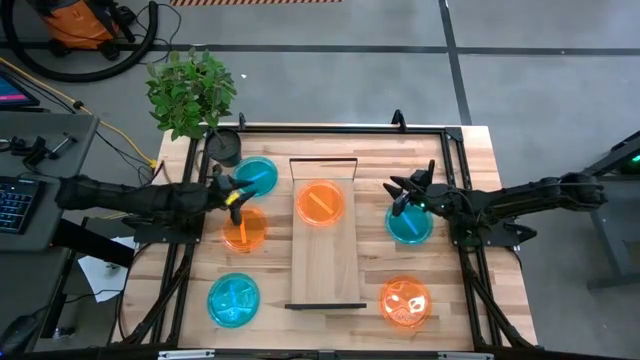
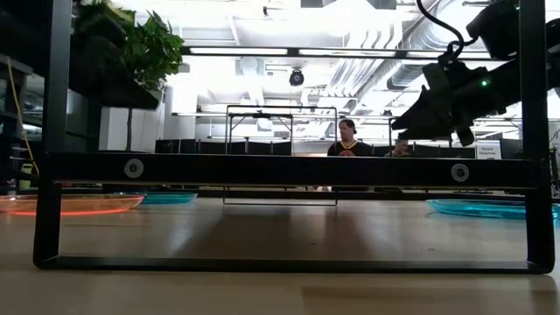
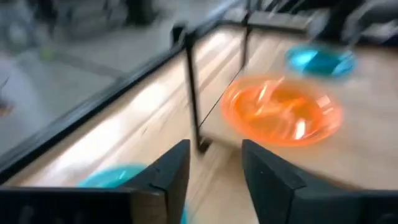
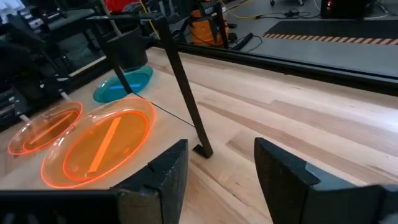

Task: Place and stack plates onto a shelf
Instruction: Put the top left blue plate on the shelf

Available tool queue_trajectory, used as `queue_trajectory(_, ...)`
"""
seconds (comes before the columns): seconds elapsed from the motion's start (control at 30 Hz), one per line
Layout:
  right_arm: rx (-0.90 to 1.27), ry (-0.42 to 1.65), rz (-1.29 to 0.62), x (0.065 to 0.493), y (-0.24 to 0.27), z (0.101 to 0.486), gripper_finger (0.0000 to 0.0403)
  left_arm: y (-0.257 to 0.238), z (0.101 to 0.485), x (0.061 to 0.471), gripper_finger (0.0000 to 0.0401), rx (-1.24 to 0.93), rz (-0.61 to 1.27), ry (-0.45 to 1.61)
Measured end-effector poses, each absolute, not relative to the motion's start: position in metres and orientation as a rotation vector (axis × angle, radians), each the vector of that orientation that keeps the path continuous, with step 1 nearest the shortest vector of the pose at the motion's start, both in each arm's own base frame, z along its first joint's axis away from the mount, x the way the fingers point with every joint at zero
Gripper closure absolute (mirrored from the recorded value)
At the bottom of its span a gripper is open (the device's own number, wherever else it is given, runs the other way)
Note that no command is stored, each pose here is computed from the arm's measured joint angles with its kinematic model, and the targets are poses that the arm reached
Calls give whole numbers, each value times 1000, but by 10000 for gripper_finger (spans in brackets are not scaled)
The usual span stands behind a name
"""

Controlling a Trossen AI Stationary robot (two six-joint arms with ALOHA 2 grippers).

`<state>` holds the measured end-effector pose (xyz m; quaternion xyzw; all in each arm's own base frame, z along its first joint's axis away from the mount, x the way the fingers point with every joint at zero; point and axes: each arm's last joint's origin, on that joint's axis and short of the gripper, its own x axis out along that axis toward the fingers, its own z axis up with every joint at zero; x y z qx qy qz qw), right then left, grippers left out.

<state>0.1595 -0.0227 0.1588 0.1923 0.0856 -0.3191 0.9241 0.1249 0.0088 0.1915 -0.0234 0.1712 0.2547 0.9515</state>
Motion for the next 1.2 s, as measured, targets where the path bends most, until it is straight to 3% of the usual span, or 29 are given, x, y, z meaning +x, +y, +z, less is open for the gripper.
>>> queue_trajectory(0.17, 395, 176, -655, 159, -23, 159, 236, 22, 194, 154, 239, -86, 623, 548)
queue_trajectory(0.53, 390, 192, -658, 159, -23, 157, 236, 43, 160, 214, 240, -140, 754, 850)
queue_trajectory(1.2, 409, 206, -667, 158, -23, 155, 236, 54, 114, 232, 238, -222, 901, 977)
